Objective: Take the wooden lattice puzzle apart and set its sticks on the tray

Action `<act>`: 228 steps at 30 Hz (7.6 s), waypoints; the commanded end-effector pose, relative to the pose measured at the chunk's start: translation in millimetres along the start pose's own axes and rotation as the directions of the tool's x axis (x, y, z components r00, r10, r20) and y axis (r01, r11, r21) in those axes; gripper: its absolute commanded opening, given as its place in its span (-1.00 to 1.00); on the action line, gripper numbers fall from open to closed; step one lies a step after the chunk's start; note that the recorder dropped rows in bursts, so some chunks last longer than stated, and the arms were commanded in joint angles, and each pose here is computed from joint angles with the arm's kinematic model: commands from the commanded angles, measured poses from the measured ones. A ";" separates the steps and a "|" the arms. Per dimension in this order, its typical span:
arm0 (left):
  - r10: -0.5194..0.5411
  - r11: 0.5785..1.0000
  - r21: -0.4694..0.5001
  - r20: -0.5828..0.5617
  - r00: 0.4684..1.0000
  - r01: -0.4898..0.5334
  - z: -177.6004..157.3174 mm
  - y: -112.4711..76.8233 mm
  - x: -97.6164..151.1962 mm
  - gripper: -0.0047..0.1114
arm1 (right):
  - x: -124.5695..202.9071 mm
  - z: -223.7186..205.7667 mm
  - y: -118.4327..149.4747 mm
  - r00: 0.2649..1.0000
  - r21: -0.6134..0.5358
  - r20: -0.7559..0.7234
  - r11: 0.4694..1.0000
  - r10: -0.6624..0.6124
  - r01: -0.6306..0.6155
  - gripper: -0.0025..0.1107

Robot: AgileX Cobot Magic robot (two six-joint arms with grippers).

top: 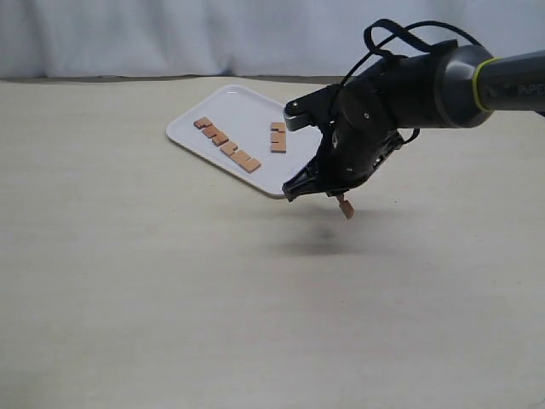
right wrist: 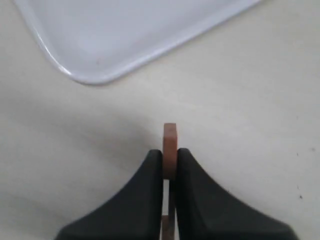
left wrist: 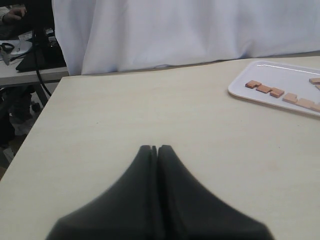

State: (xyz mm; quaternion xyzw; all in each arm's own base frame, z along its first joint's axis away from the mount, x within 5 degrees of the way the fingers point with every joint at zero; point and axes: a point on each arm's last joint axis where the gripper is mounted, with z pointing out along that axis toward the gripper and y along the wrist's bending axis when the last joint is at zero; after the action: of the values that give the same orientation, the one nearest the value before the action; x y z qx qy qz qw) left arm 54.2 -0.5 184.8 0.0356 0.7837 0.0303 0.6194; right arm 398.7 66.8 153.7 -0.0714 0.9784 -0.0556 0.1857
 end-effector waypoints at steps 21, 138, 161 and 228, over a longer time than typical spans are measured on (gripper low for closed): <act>0.003 1.000 -0.002 0.012 1.000 -0.003 -0.1 0.1 -0.4 -0.92 | -57.6 22.5 23.3 0.713 -0.240 0.684 0.971 0.157 0.017 -0.88; 0.002 1.000 -0.002 0.012 1.000 -0.002 -0.1 0.1 -0.4 -0.92 | 132.3 -190.0 -100.5 0.650 0.012 0.737 0.958 0.186 -0.288 -0.88; 0.002 1.000 -0.002 0.012 1.000 -0.002 -0.1 0.1 -0.4 -0.92 | 196.9 -202.4 -79.6 0.522 0.019 0.841 0.956 0.144 -0.294 -0.88; 0.006 1.000 -0.003 0.008 1.000 -0.006 -0.1 0.2 -0.1 -0.92 | 316.8 -154.4 -38.4 0.513 0.002 0.843 0.953 0.162 -0.304 -0.88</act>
State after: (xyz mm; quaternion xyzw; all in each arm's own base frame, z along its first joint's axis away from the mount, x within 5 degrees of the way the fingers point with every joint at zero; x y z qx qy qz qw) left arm 54.1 -0.4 184.8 0.0369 0.7837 0.0322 0.6191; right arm 54.6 -8.9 188.9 0.0546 0.7679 -0.0616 0.6353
